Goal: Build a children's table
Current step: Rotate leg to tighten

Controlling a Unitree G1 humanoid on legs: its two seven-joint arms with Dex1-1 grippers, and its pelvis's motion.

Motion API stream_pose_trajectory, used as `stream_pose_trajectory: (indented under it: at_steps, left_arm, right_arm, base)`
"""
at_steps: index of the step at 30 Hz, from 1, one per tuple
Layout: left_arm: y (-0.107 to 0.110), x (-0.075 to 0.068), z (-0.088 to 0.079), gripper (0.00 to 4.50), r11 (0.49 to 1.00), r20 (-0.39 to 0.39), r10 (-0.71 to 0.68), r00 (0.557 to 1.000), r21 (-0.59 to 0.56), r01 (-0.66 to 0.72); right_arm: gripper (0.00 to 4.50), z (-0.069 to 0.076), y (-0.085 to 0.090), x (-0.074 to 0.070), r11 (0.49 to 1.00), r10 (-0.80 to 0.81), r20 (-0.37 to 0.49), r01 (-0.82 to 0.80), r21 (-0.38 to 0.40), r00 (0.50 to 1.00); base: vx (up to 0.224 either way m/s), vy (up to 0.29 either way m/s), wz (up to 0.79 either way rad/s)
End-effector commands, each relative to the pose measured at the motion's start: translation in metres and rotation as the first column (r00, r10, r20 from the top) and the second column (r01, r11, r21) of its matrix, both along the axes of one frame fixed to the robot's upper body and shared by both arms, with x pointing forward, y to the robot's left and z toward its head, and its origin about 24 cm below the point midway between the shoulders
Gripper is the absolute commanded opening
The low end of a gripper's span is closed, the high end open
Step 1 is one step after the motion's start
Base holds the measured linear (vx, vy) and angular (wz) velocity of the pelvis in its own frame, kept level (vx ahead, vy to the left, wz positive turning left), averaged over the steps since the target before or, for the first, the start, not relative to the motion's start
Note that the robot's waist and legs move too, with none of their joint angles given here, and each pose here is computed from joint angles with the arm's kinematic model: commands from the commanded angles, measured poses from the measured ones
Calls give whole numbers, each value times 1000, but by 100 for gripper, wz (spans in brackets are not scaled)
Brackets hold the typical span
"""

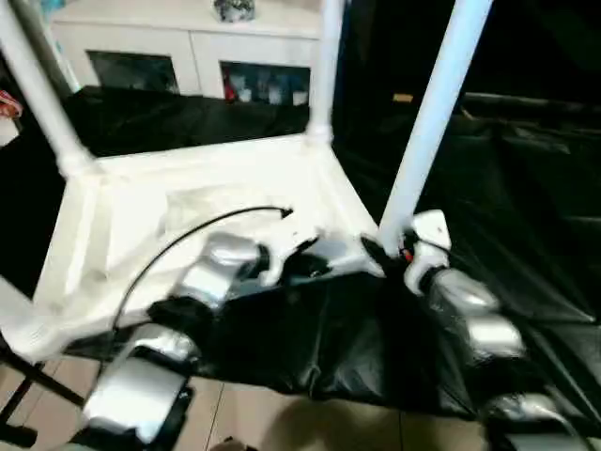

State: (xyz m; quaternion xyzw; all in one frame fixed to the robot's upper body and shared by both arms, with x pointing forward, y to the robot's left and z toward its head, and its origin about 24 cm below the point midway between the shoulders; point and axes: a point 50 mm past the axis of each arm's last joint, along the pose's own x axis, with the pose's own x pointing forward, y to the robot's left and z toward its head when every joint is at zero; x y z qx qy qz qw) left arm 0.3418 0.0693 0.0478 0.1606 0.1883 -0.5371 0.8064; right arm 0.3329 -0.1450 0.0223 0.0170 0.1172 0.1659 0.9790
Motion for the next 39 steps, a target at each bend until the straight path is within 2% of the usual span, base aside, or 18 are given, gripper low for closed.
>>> stream_pose_trajectory:
  at_steps: [1, 3, 4, 7, 8, 11, 13, 20, 21, 26, 27, 28, 30, 33, 35, 39]
  left_arm:
    - [-31, 0, 11, 0, 998, 42, -24, 999, -48, 26]
    - [-37, -1, 10, 0, 998, 50, -15, 999, -58, 17]
    - [-38, -1, 10, 0, 998, 51, -16, 999, -59, 19]
    - [-37, -3, 10, 0, 996, 46, -43, 998, -80, 47]
    - [-36, -4, 11, 0, 995, 46, -54, 997, -85, 58]
    - [-29, -5, 12, 0, 991, 42, -85, 996, -96, 89]
    - [-21, -6, 12, 0, 988, 36, -110, 993, -104, 114]
    - [-1, -12, 12, 0, 975, 10, -199, 980, -99, 199]
    - [6, -12, 12, 0, 973, 3, -213, 977, -87, 212]
    - [18, -13, 13, 0, 965, -21, -255, 967, -62, 253]
    - [25, -15, 13, 0, 956, -44, -291, 956, -45, 289]
    - [25, -15, 13, 0, 956, -44, -291, 956, -45, 289]
    - [31, -18, 13, 0, 946, -66, -324, 944, -39, 322]
    - [35, -20, 13, 0, 939, -76, -344, 936, -21, 344]
    - [38, -20, 13, 0, 935, -83, -354, 932, -16, 354]
    - [39, -20, 13, 0, 934, -89, -357, 930, -15, 357]
  right_arm:
    - [272, -16, 39, -7, 997, 77, -81, -75, 17, 994]
    - [272, -12, 53, -5, 999, 50, -53, -49, 19, 997]
    - [328, -12, 54, -5, 999, 48, -47, -47, 22, 998]
    - [342, -9, 56, -6, 997, 70, -19, -69, 34, 997]
    - [363, -9, 55, -6, 996, 73, -15, -73, 45, 997]
    - [391, -7, 48, -6, 995, 93, -1, -93, 20, 996]
    - [391, -5, 38, -6, 990, 137, 11, -137, -21, 990]
    - [391, -1, 11, -12, 942, 331, -6, -330, -55, 944]
    - [391, -2, 3, -16, 909, 410, -27, -411, -68, 912]
    - [391, 0, -7, -24, 829, 550, -62, -553, -77, 833]
    - [391, 3, -11, -32, 762, 641, -81, -646, -56, 763]
    - [391, 3, -11, -32, 762, 641, -81, -646, -56, 763]
    - [391, 6, -15, -37, 711, 698, -91, -702, -32, 711]
    - [365, 9, -17, -41, 666, 742, -89, -746, -8, 664]
    - [353, 10, -19, -44, 612, 785, -115, -791, -6, 609]
    - [319, 8, -20, -45, 579, 805, -145, -815, -16, 575]
  base:
    - [0, 0, 0]
    - [0, 0, 0]
    - [0, 0, 0]
    - [0, 0, 0]
    - [0, 0, 0]
    - [0, 0, 0]
    - [0, 0, 0]
    - [0, 0, 0]
    - [0, 0, 0]
    - [0, 0, 0]
    - [0, 0, 0]
    - [0, 0, 0]
    - [0, 0, 0]
    - [0, 0, 0]
    - [0, 0, 0]
    - [0, 0, 0]
